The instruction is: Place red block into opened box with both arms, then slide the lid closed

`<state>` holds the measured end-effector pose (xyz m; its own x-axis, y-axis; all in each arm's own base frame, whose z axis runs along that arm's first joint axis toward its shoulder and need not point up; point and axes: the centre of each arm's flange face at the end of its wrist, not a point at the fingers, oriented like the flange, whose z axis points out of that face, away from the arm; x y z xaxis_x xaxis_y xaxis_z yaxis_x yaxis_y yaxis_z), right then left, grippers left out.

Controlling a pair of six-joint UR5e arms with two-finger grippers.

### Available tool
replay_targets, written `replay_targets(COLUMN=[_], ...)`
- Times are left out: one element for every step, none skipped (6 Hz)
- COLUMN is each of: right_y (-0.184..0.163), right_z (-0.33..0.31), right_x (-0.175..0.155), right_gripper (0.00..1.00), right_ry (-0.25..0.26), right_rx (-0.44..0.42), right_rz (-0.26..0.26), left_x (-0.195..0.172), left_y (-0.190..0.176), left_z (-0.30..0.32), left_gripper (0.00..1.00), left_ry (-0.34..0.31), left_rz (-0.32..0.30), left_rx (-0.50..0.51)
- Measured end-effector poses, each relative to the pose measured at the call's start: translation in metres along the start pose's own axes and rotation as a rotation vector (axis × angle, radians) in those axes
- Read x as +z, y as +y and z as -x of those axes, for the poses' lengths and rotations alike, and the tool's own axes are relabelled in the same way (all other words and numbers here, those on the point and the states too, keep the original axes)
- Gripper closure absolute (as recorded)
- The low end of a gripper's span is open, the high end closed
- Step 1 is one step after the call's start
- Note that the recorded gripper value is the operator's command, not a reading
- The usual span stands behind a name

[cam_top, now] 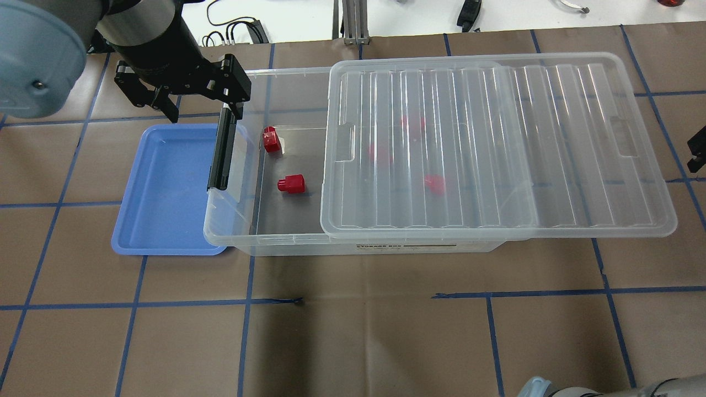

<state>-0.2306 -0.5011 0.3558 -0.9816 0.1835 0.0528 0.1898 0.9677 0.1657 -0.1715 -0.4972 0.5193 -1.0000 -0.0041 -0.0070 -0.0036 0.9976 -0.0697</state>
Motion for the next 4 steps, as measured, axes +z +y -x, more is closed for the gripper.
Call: replay_targets(right_y=[0.001, 0.003, 0.004, 0.004], right_z=[0.005, 0.013, 0.024, 0.034], right_x=[0.004, 0.01, 0.012, 0.011], right_gripper=[0.0, 0.0, 0.0, 0.0], right_ry=[-0.012, -0.029, -0.038, -0.039], right_rx=[0.024, 0.036, 0.041, 0.044], right_rz=[0.006, 0.012, 0.014, 0.013], left_x=[0.0, 0.0, 0.0, 0.0], left_y=[0.0, 0.0, 0.0, 0.0], left_z=[0.0, 0.0, 0.0, 0.0], left_gripper=[0.02, 0.02, 0.02, 0.02], left_ry=[0.0, 0.0, 0.0, 0.0], left_rz=[0.0, 0.0, -0.001, -0.001], left_rx=[0.002, 0.003, 0.004, 0.004])
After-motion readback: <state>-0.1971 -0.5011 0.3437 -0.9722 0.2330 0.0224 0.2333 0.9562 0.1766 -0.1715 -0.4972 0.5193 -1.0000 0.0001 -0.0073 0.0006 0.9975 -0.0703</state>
